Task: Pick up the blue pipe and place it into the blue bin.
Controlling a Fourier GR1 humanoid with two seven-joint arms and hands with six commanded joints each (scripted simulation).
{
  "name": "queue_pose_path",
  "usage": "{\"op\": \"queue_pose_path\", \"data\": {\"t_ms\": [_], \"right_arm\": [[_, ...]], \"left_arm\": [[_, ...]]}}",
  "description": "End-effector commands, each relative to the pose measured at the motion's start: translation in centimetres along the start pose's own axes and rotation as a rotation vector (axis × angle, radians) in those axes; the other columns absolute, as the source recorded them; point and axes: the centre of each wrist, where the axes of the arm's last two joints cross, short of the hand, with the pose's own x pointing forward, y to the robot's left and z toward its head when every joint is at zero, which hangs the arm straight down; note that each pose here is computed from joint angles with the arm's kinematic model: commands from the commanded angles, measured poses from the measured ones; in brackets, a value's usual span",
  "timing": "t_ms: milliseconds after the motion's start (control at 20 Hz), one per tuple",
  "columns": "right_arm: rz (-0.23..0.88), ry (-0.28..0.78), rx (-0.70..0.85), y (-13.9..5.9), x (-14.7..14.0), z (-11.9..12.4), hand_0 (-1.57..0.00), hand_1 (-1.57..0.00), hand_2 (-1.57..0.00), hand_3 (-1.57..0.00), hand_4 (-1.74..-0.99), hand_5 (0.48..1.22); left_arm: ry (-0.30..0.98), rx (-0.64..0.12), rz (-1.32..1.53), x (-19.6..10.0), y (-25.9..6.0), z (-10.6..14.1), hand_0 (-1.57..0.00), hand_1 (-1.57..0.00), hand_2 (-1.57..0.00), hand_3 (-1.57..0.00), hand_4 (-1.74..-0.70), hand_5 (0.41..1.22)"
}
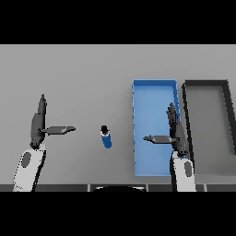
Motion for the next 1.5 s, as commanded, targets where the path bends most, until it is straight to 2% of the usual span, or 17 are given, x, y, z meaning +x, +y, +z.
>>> {"op": "queue_pose_path", "data": {"t_ms": [0,250,300,350,400,550,700,900,1100,1300,1450], "right_arm": [[0.000,0.000,-0.002,-0.1,0.0,0.0,0.00,0.00,0.00,0.00,-1.210,0.594],[0.003,-0.005,-0.006,-1.1,0.2,0.1,0.00,0.00,0.00,0.00,-1.210,0.594],[0.155,-0.062,0.050,-2.1,0.9,0.4,0.00,0.00,0.00,0.00,-1.210,0.594],[0.238,-0.103,0.096,-2.3,1.2,1.0,0.00,0.00,0.00,0.00,-1.206,0.592],[0.294,-0.106,0.118,-2.7,1.3,1.4,0.00,0.00,0.00,0.00,-1.198,0.589],[0.349,-0.113,0.160,-2.6,1.8,1.6,0.00,0.00,0.00,0.00,-1.190,0.586],[0.361,-0.103,0.160,-2.5,1.6,1.8,0.00,0.00,0.00,0.00,-1.182,0.583],[0.338,-0.101,0.157,-2.4,2.1,1.7,0.00,0.00,0.00,0.00,-1.200,0.580],[0.318,-0.113,0.168,-2.3,2.3,1.7,0.00,0.00,0.00,0.00,-1.229,0.576],[0.331,-0.102,0.168,-2.2,2.0,2.0,0.00,0.00,0.00,0.00,-1.213,0.572],[0.328,-0.089,0.167,-2.2,1.9,1.8,0.00,0.00,0.00,0.00,-1.210,0.570]], "left_arm": [[-0.006,0.000,0.001,0.0,-0.1,0.0,0.00,0.00,0.00,0.00,-0.97,0.594],[-0.015,-0.006,0.004,0.0,-1.2,0.4,0.00,0.00,0.00,0.00,-0.97,0.594],[-0.059,-0.149,-0.075,0.4,-0.1,0.5,0.00,0.00,0.00,0.00,-0.97,0.594],[-0.077,-0.242,-0.118,0.5,1.0,0.6,0.00,0.00,0.00,0.00,-0.97,0.595],[-0.079,-0.294,-0.140,0.6,1.8,0.5,0.00,0.00,0.00,0.00,-0.97,0.596],[-0.078,-0.374,-0.175,0.8,2.3,0.4,0.00,0.00,0.00,0.00,-0.97,0.597],[-0.109,-0.438,-0.173,0.9,2.2,0.9,0.00,0.00,0.00,0.00,-0.97,0.590],[-0.121,-0.607,-0.180,1.9,1.2,2.9,0.00,0.00,0.00,0.00,-0.99,0.566],[-0.032,-0.736,-0.242,2.6,-1.2,4.7,0.00,0.00,0.00,0.00,-1.03,0.496],[-0.023,-0.833,-0.269,2.2,-3.9,5.7,0.00,0.00,0.00,0.00,-1.08,0.469],[-0.052,-0.866,-0.245,1.8,-6.1,5.7,0.00,0.00,0.00,0.00,-1.12,0.470]]}}
